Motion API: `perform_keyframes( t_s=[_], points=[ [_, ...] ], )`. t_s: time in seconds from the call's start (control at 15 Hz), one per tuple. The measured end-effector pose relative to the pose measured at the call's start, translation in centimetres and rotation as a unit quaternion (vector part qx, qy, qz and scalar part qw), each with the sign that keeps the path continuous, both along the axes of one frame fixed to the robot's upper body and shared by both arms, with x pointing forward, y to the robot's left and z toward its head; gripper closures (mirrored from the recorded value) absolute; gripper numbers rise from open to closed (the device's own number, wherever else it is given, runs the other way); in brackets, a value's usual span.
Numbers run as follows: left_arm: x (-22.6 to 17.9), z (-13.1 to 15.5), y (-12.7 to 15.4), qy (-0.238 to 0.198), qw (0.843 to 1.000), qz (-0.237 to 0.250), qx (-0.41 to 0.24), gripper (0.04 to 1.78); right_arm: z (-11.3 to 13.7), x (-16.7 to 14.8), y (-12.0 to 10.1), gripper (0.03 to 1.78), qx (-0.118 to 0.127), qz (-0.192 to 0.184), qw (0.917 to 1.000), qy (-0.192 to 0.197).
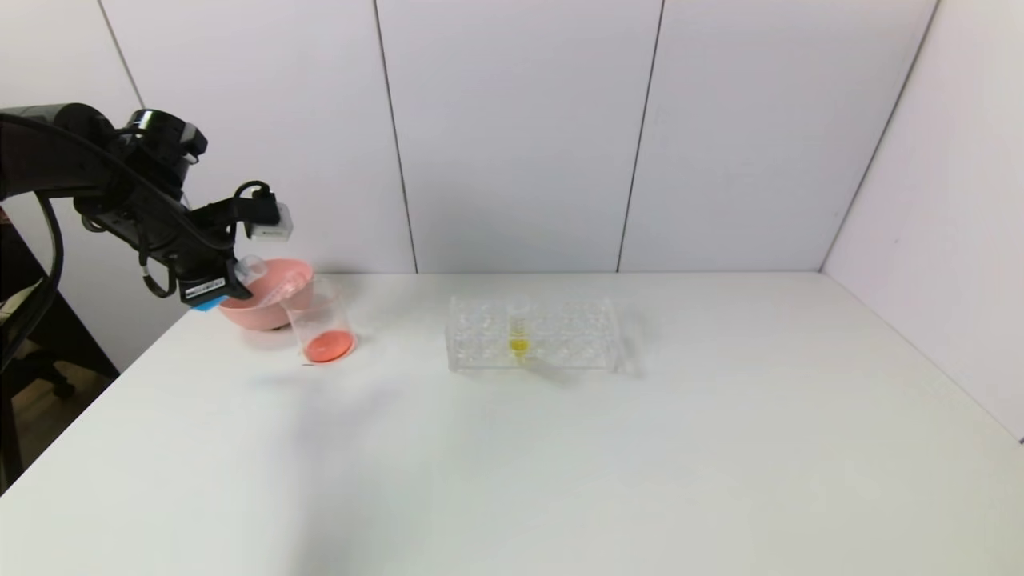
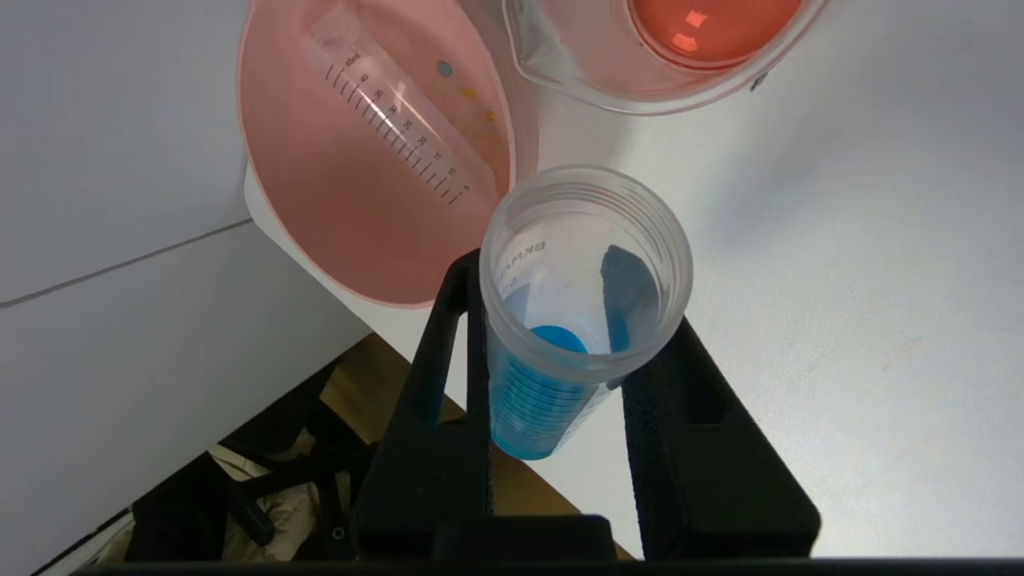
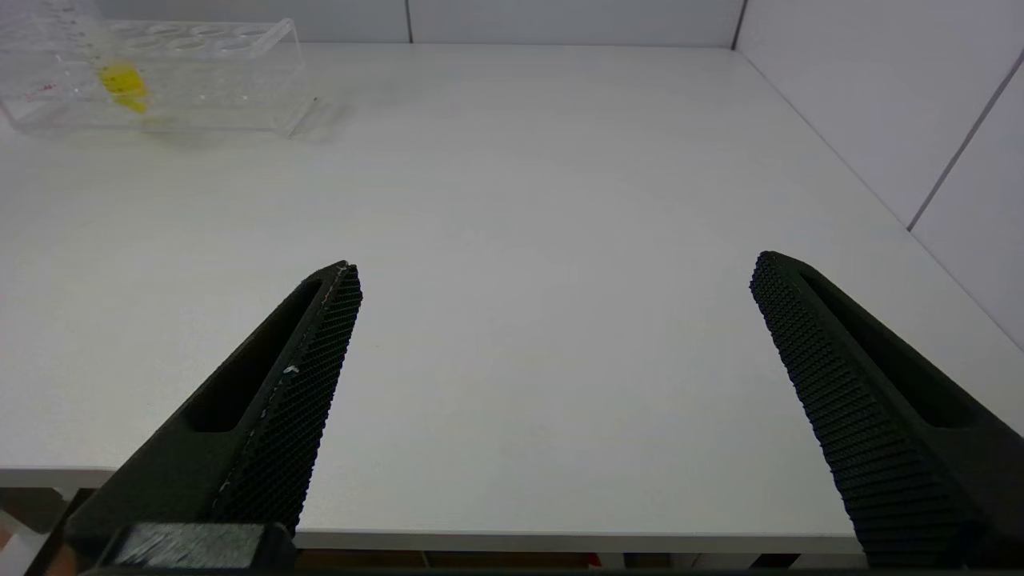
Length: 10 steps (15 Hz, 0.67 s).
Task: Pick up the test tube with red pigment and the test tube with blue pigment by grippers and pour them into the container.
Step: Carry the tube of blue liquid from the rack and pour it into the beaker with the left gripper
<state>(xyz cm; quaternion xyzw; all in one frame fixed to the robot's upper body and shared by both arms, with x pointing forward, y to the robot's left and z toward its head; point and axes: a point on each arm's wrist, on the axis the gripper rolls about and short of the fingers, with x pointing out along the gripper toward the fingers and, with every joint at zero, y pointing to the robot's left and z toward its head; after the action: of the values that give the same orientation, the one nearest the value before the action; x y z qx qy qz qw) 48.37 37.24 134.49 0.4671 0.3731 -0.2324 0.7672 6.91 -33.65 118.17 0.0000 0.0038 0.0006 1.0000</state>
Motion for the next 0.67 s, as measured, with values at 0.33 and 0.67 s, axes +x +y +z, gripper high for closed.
perform_keyframes(
  t_s=[0.33,0.67],
  points=[
    [0.11,-0.05,-0.19,-0.001,1.0,-0.001,0.002,1.34,0.0,0.0,0.0,0.04,0.0,0.0,1.0,0.0],
    [0.23,-0.18,-0.33,0.001,1.0,0.007,0.016,1.34,0.0,0.0,0.0,0.04,0.0,0.0,1.0,0.0]
  ],
)
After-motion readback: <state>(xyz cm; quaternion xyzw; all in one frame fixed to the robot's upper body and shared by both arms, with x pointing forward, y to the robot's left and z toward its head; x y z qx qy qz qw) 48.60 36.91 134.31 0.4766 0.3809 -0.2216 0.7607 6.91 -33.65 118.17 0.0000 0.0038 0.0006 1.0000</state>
